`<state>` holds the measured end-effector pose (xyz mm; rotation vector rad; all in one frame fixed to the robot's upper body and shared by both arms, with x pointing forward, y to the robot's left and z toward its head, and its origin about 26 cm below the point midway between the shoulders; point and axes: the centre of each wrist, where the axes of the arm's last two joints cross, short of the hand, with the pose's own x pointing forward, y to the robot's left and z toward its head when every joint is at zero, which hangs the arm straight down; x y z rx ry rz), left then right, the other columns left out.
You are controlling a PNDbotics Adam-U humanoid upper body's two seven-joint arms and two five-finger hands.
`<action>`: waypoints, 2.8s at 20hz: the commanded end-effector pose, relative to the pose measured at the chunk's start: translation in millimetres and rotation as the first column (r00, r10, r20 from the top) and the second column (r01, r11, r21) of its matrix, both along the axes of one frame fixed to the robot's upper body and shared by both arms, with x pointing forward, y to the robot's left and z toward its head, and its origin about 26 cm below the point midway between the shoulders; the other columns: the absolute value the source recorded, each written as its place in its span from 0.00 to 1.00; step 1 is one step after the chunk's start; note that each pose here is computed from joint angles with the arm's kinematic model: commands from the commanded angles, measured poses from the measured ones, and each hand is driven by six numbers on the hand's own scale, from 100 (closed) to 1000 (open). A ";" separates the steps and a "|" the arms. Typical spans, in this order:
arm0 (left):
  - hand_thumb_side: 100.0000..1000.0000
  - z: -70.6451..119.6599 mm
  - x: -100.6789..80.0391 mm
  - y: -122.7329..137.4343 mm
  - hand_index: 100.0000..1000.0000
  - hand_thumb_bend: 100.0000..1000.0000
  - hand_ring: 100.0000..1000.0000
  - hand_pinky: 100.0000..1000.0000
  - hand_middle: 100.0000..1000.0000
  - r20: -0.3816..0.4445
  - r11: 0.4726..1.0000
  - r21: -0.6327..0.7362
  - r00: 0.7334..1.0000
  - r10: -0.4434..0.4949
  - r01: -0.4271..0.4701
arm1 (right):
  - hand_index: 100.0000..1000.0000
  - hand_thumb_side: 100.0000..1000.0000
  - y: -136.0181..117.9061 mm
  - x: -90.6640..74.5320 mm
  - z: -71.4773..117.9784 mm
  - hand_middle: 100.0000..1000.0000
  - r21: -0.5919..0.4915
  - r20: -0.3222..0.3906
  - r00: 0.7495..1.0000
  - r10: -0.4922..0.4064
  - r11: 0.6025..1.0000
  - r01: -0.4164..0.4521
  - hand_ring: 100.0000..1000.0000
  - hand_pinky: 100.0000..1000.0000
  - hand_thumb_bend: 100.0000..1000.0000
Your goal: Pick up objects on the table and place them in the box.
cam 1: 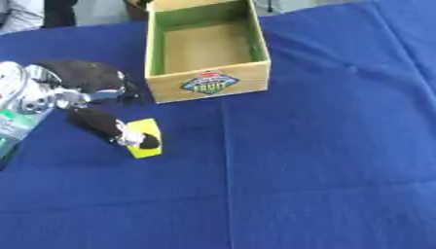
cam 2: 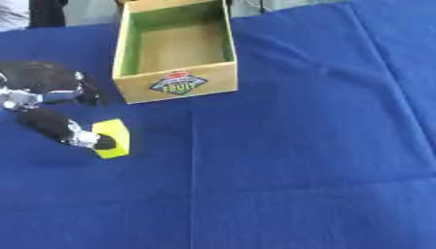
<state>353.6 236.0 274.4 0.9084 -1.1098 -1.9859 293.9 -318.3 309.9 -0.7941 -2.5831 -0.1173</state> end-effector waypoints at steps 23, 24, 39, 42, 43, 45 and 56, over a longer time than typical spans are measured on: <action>0.83 -28.4 20.8 16.8 0.87 0.69 0.66 0.48 0.66 -0.104 0.988 -0.112 0.990 0.091 -0.102 | 0.70 0.90 0.2 -3.8 7.1 0.46 -0.001 0.019 1.000 0.001 1.000 -0.001 0.64 0.61 0.00; 0.83 -28.8 20.9 17.2 0.89 0.69 0.68 0.49 0.68 -0.111 0.989 -0.108 0.990 0.090 -0.102 | 0.70 0.90 0.2 -3.8 7.0 0.46 -0.002 0.018 1.000 0.001 1.000 -0.001 0.64 0.61 0.00; 0.73 -28.5 20.5 15.1 0.85 0.60 0.63 0.40 0.61 -0.100 0.990 -0.107 0.992 0.077 -0.087 | 0.70 0.90 0.4 -3.6 5.6 0.46 0.001 0.009 1.000 0.005 1.000 -0.005 0.64 0.61 0.00; 0.62 -28.9 19.9 13.6 0.82 0.54 0.57 0.34 0.60 -0.077 0.991 -0.105 0.995 0.069 -0.077 | 0.70 0.90 0.4 -3.6 5.7 0.46 0.001 0.010 1.000 0.005 1.000 -0.005 0.64 0.61 0.00; 0.62 -29.3 19.8 13.2 0.82 0.54 0.57 0.34 0.60 -0.072 0.992 -0.100 0.995 0.067 -0.074 | 0.70 0.90 0.4 -3.6 5.7 0.46 0.001 0.010 1.000 0.006 1.000 -0.006 0.64 0.61 0.00; 0.54 -30.6 20.0 12.2 0.81 0.46 0.53 0.30 0.59 -0.068 0.993 -0.092 0.996 0.061 -0.067 | 0.70 0.90 0.4 -3.5 5.4 0.46 0.003 0.009 1.000 0.006 1.000 -0.006 0.64 0.61 0.00; 0.44 -30.3 19.9 9.4 0.62 0.19 0.37 0.09 0.42 0.009 0.987 -0.155 0.999 0.049 -0.047 | 0.70 0.90 0.5 -3.3 4.3 0.46 0.007 0.003 1.000 0.007 1.000 -0.007 0.64 0.62 0.00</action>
